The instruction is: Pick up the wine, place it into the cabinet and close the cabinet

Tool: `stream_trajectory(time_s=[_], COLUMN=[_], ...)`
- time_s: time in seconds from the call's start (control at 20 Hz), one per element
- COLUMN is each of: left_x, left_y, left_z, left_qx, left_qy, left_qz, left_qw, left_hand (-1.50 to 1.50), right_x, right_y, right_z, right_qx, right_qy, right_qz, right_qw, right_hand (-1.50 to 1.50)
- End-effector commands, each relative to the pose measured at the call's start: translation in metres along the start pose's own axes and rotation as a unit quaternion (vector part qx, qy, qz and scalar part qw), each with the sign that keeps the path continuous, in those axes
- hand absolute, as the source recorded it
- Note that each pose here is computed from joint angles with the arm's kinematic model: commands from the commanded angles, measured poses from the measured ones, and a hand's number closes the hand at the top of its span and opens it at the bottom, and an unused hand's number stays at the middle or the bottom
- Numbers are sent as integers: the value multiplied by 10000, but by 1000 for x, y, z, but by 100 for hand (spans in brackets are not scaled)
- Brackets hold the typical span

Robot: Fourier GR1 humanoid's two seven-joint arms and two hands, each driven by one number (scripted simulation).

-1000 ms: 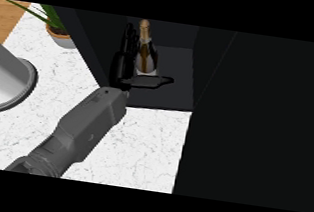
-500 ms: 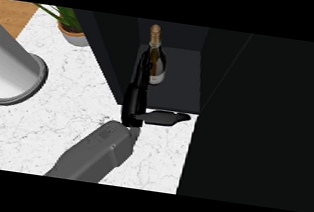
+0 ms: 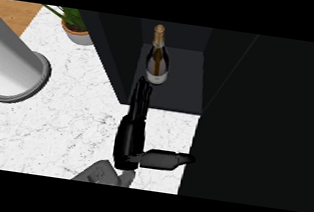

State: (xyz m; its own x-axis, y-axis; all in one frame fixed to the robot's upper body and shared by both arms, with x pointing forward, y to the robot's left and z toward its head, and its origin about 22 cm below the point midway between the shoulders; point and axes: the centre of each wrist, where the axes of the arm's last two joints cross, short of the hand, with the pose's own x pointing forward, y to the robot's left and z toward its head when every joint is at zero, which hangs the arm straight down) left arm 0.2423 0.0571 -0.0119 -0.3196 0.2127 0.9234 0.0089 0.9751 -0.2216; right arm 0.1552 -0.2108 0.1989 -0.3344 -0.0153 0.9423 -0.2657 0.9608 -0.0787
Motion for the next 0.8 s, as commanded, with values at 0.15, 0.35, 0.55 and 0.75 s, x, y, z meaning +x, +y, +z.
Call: stream_trajectory(time_s=[0.15, 0.35, 0.55, 0.75], left_x=[41, 75, 67, 92], left_y=[16, 12, 28, 39], left_z=[48, 54, 71, 69], left_qx=[238, 312, -32, -248], left_qy=[-16, -169, -192, -122], left_qz=[-75, 155, 47, 243], left_qw=[9997, 9993, 9998, 9993], left_hand=[-150, -150, -150, -150], right_x=[15, 10, 7, -3], right_y=[-7, -7, 3, 0], right_z=[16, 11, 8, 16], right_qx=[41, 155, 475, 864], right_qy=[-82, -3, 74, 215], right_qz=[-47, -128, -329, -368], right_qw=[9999, 9998, 9983, 9953], right_hand=[-150, -150, -150, 150])
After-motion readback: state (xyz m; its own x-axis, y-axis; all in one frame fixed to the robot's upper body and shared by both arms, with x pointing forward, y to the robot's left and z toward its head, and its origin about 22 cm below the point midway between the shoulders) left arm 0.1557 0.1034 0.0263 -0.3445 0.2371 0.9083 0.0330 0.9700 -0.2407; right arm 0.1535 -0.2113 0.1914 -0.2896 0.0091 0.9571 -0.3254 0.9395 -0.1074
